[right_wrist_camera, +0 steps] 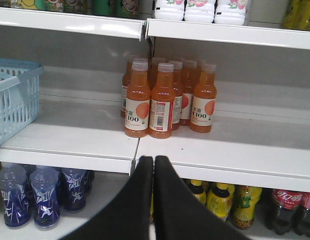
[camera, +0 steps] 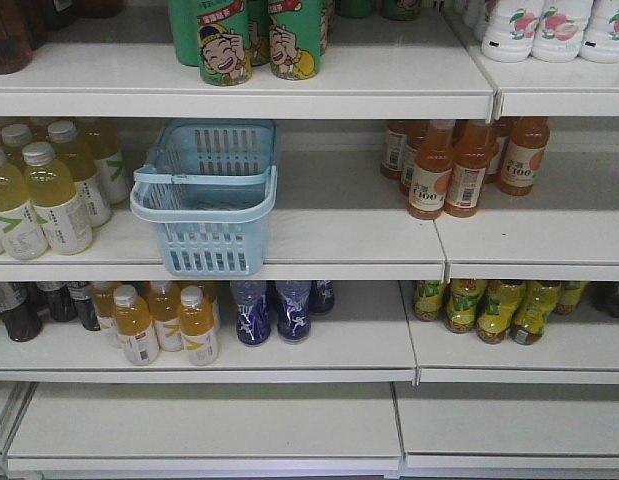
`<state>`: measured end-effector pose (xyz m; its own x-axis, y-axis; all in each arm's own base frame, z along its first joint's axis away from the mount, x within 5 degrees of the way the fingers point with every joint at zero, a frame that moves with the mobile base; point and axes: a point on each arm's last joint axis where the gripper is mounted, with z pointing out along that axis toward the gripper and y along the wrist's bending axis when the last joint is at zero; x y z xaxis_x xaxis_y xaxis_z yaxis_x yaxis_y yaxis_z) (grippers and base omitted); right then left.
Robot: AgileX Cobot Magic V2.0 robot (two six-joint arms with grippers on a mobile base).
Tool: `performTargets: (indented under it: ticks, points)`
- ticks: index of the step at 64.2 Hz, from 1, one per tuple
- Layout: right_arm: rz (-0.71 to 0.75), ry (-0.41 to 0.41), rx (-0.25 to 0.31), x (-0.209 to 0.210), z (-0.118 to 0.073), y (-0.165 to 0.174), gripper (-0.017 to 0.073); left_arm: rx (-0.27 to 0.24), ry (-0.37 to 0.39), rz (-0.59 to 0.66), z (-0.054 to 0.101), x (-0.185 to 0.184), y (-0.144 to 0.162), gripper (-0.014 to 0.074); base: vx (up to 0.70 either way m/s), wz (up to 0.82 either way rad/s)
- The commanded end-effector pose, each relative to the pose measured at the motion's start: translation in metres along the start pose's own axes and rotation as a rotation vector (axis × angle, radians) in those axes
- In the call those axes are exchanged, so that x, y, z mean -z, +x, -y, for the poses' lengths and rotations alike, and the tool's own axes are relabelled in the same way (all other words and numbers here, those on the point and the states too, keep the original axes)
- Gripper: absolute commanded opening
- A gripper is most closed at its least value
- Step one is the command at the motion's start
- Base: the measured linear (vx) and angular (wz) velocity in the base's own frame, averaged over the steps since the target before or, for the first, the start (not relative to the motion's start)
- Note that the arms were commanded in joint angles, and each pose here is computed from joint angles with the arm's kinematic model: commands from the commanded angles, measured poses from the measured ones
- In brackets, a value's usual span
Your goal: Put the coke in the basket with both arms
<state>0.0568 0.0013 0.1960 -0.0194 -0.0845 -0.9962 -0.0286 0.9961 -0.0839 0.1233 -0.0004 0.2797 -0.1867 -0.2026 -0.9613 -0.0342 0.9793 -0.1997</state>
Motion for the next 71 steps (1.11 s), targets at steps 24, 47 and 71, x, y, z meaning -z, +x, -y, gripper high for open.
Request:
performTargets:
  ticks: [24,47,71]
  points:
    - [0.083,0.004,0.011,0.001,0.000,-0.004,-0.0009,-0.085,0.011,0.087,0.003,-0.003,-0.017,0.0400,0.00,0.00]
    - [0.083,0.004,0.011,0.001,0.000,-0.004,-0.0009,0.369,0.019,0.143,0.001,-0.006,-0.022,0.0517,0.00,0.00]
    - [0.083,0.004,0.011,0.001,0.000,-0.004,-0.0009,0.730,0.021,-0.139,0.022,-0.083,-0.064,0.0514,0.00,0.00]
